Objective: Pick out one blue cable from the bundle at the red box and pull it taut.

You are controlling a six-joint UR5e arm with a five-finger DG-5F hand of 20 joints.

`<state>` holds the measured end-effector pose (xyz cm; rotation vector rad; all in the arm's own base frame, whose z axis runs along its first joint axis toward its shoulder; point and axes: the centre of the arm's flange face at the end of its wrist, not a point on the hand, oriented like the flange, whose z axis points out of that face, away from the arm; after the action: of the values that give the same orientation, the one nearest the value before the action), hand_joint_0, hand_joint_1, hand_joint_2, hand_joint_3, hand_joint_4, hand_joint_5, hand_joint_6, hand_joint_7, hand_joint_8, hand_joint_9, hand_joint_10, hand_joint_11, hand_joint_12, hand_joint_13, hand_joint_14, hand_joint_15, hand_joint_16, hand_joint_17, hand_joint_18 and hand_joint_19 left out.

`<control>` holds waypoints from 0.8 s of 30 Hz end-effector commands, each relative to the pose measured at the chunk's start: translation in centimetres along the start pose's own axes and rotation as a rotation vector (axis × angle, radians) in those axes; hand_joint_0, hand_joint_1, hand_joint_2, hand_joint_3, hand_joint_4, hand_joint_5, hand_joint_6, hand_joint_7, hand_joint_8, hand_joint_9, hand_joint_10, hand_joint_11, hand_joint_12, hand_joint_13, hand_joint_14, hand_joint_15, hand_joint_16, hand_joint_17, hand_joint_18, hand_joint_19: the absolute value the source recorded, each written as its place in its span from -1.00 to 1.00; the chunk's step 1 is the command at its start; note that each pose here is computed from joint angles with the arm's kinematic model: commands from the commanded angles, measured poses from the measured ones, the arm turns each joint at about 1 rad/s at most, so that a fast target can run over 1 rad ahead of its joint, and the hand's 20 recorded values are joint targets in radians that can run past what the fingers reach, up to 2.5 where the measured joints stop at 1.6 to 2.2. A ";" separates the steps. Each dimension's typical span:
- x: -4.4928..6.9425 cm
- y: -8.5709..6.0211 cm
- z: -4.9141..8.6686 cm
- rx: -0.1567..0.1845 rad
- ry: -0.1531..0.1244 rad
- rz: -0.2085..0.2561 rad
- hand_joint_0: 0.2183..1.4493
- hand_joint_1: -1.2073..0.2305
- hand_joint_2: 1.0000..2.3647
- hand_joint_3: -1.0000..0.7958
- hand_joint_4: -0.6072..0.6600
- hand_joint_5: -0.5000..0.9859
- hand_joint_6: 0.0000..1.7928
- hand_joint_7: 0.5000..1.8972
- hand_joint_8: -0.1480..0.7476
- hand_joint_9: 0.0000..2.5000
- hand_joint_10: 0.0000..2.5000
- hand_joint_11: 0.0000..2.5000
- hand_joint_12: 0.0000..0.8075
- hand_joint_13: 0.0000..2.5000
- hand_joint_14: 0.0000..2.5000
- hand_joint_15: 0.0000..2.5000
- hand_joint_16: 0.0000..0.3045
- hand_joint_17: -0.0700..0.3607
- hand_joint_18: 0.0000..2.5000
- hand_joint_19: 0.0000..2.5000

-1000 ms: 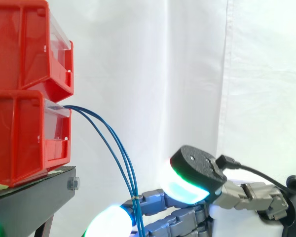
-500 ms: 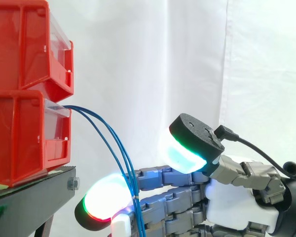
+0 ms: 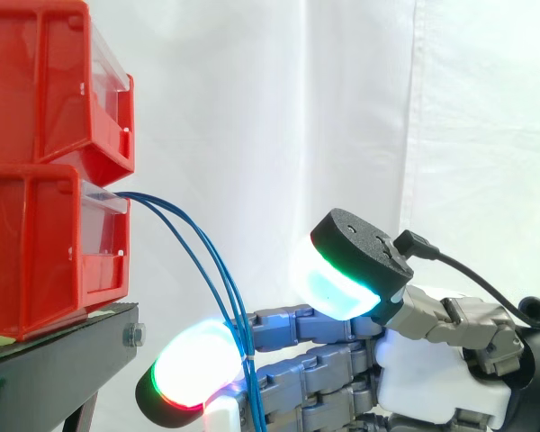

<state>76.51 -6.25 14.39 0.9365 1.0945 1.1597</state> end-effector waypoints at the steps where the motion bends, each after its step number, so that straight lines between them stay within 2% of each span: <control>1: -0.1 -1.0 -0.3 0.014 0.000 -0.001 -0.47 -0.10 -0.99 -0.37 0.37 -0.53 -0.44 -0.47 -0.08 -0.39 -0.99 -0.75 -0.12 -0.46 -0.99 -0.76 -0.67 -0.14 -0.51 -0.47; 2: 0.1 -1.2 -0.3 0.008 0.006 0.005 -0.47 -0.10 -0.99 -0.37 0.36 -0.53 -0.44 -0.46 -0.08 -0.39 -0.99 -0.74 -0.12 -0.47 -0.99 -0.75 -0.67 -0.14 -0.51 -0.47; 3: 0.3 -2.2 -0.5 0.013 0.011 0.011 -0.47 -0.09 -0.99 -0.38 0.37 -0.52 -0.44 -0.47 -0.08 -0.39 -0.99 -0.74 -0.12 -0.46 -0.99 -0.75 -0.67 -0.14 -0.51 -0.47; 5: 0.2 -2.2 -0.2 -0.012 0.012 0.022 -0.47 -0.07 -0.99 -0.38 0.37 -0.52 -0.44 -0.46 -0.08 -0.39 -0.99 -0.74 -0.12 -0.46 -0.99 -0.75 -0.67 -0.14 -0.51 -0.47; 8: 0.4 -2.5 -0.2 -0.020 0.015 0.022 -0.47 -0.06 -0.99 -0.38 0.36 -0.52 -0.44 -0.44 -0.08 -0.38 -0.99 -0.74 -0.12 -0.46 -0.99 -0.75 -0.67 -0.14 -0.51 -0.47; 12: 0.4 -2.1 0.2 -0.036 0.017 0.022 -0.45 -0.03 -0.99 -0.36 0.32 -0.51 -0.44 -0.37 -0.08 -0.38 -0.99 -0.73 -0.13 -0.46 -0.99 -0.75 -0.67 -0.15 -0.51 -0.47; 16: 0.0 -2.0 0.3 -0.038 0.012 0.019 -0.43 -0.02 -0.98 -0.33 0.28 -0.51 -0.44 -0.31 -0.08 -0.38 -0.99 -0.73 -0.13 -0.46 -0.99 -0.74 -0.67 -0.16 -0.51 -0.47; 24: 0.2 -1.8 0.4 -0.048 0.016 0.019 -0.40 -0.08 -0.97 -0.19 0.20 -0.50 -0.44 -0.21 -0.09 -0.38 -0.99 -0.73 -0.14 -0.46 -0.99 -0.74 -0.68 -0.16 -0.51 -0.46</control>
<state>77.25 -6.45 12.50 0.9095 1.0728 1.2025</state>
